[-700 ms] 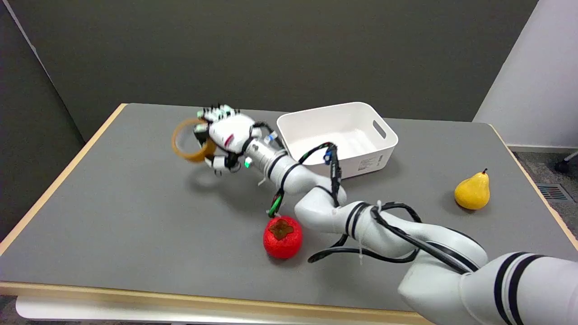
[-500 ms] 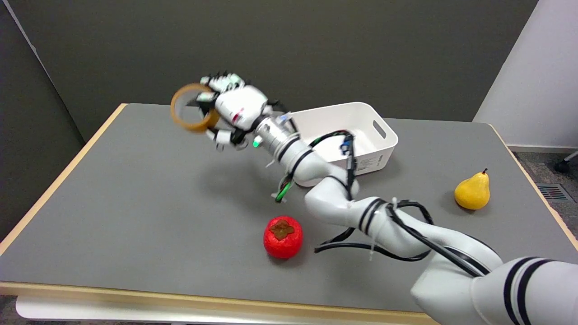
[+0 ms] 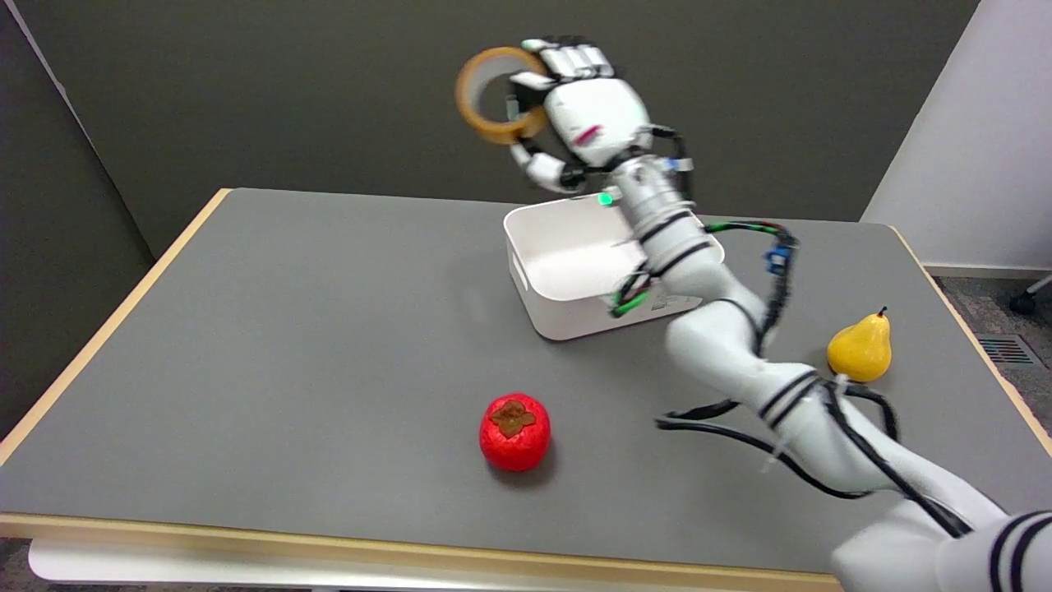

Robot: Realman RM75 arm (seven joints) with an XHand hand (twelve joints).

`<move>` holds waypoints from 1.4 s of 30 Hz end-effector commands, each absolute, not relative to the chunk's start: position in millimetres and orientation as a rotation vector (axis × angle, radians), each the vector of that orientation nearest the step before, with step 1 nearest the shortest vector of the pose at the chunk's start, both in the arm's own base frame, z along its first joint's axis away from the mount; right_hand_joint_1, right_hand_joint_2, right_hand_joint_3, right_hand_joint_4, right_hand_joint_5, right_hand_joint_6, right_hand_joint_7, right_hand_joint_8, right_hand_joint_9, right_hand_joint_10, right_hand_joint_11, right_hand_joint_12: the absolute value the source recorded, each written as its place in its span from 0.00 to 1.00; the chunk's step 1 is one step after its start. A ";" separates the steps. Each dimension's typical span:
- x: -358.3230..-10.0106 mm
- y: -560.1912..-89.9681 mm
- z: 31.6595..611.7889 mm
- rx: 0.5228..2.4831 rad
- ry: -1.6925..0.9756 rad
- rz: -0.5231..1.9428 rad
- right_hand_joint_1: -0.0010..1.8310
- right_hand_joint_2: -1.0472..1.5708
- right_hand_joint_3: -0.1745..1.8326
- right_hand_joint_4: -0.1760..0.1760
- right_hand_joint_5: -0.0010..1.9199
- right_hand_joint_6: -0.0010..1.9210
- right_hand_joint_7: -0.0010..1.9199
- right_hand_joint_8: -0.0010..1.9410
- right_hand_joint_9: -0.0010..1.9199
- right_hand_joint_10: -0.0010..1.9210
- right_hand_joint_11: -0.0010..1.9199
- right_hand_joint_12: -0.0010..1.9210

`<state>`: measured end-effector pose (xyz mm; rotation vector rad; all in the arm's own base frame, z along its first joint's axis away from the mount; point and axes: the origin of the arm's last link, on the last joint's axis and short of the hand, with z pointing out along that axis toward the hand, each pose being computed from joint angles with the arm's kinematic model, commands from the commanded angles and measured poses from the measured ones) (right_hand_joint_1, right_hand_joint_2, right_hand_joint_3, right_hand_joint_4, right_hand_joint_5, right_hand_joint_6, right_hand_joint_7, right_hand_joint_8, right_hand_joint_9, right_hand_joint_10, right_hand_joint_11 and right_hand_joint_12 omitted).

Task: Place the yellow tape into the white box.

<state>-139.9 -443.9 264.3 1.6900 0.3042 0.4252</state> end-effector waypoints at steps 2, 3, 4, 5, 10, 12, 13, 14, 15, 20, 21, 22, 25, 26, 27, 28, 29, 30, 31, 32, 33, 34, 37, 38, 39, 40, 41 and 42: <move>-175.2 -381.2 433.8 1.368 0.347 0.100 0.48 0.81 0.32 0.82 0.34 0.82 0.13 0.16 0.05 0.29 0.00 0.53; -178.8 -378.8 436.4 1.361 0.348 0.080 0.48 0.81 0.32 0.83 0.34 0.82 0.13 0.17 0.05 0.29 0.00 0.54; -181.6 -377.0 438.2 1.357 0.346 0.069 0.48 0.81 0.32 0.84 0.34 0.82 0.13 0.17 0.06 0.30 0.00 0.55; -184.8 -373.8 441.9 1.347 0.346 0.053 0.48 0.81 0.33 0.85 0.35 0.82 0.14 0.18 0.06 0.30 0.00 0.55; -198.3 -358.6 452.1 1.321 0.327 0.021 0.48 0.81 0.33 0.85 0.35 0.81 0.15 0.18 0.07 0.31 0.01 0.56; -201.1 -353.7 449.8 1.324 0.328 0.022 0.48 0.80 0.33 0.85 0.35 0.81 0.15 0.19 0.07 0.31 0.01 0.56; -200.0 -351.5 447.1 1.328 0.336 0.032 0.48 0.80 0.33 0.85 0.35 0.81 0.15 0.19 0.08 0.31 0.01 0.56; -200.4 -349.0 443.9 1.334 0.339 0.038 0.48 0.80 0.33 0.85 0.35 0.81 0.16 0.19 0.08 0.32 0.01 0.57; -199.8 -347.6 440.3 1.343 0.345 0.043 0.48 0.80 0.33 0.86 0.35 0.81 0.16 0.19 0.08 0.32 0.01 0.57; -195.2 -338.5 413.4 1.416 0.382 0.063 0.48 0.80 0.34 0.91 0.36 0.80 0.17 0.20 0.09 0.32 0.01 0.57; -194.0 -338.4 410.4 1.426 0.390 0.061 0.48 0.80 0.34 0.91 0.36 0.80 0.17 0.20 0.09 0.32 0.01 0.57; -194.3 -337.6 405.8 1.441 0.400 0.053 0.48 0.80 0.34 0.91 0.36 0.80 0.17 0.20 0.09 0.32 0.01 0.57; -192.2 -335.3 394.7 1.474 0.414 0.063 0.48 0.80 0.34 0.96 0.36 0.80 0.17 0.20 0.09 0.33 0.02 0.57; -192.2 -334.9 393.6 1.478 0.412 0.066 0.48 0.80 0.34 0.97 0.36 0.80 0.17 0.20 0.09 0.33 0.02 0.57; -192.4 -333.6 391.1 1.485 0.411 0.068 0.48 0.80 0.34 0.98 0.36 0.80 0.17 0.20 0.09 0.33 0.02 0.57; -193.5 -331.8 389.6 1.490 0.407 0.068 0.47 0.80 0.33 0.99 0.35 0.81 0.17 0.20 0.09 0.33 0.02 0.57; -194.3 -330.7 389.1 1.492 0.401 0.070 0.47 0.81 0.32 0.99 0.35 0.81 0.16 0.20 0.09 0.33 0.01 0.57; -196.0 -329.0 388.2 1.495 0.393 0.070 0.46 0.82 0.30 1.00 0.34 0.82 0.16 0.20 0.09 0.33 0.01 0.57; -197.4 -327.6 387.0 1.497 0.388 0.070 0.45 0.83 0.28 1.00 0.33 0.82 0.15 0.19 0.08 0.32 0.01 0.57; -198.3 -326.9 386.4 1.498 0.385 0.070 0.44 0.83 0.29 0.98 0.31 0.79 0.14 0.19 0.08 0.32 0.01 0.57; -199.3 -326.1 386.2 1.499 0.380 0.070 0.39 0.74 0.45 0.82 0.21 0.53 0.11 0.16 0.05 0.30 0.00 0.55; -200.6 -325.5 385.5 1.500 0.370 0.076 0.34 0.66 0.59 0.69 0.14 0.32 0.08 0.14 0.03 0.29 0.00 0.53; -201.8 -323.7 383.8 1.499 0.343 0.113 0.32 0.65 0.55 0.67 0.06 0.19 0.03 0.10 0.01 0.22 0.00 0.51; -202.2 -323.5 382.4 1.501 0.338 0.119 0.30 0.63 0.56 0.67 0.03 0.18 0.01 0.07 0.00 0.18 0.00 0.49; -202.5 -323.2 380.0 1.507 0.335 0.128 0.31 0.64 0.55 0.67 0.03 0.17 0.01 0.07 0.00 0.16 0.00 0.48; -202.5 -323.0 377.9 1.512 0.334 0.133 0.31 0.65 0.53 0.67 0.03 0.15 0.00 0.07 0.00 0.15 0.00 0.48; -202.1 -322.8 375.7 1.517 0.334 0.138 0.32 0.65 0.54 0.67 0.03 0.15 0.00 0.06 0.00 0.13 0.00 0.46; -201.3 -322.3 373.3 1.521 0.330 0.152 0.33 0.64 0.57 0.67 0.02 0.15 0.00 0.05 0.00 0.11 0.00 0.44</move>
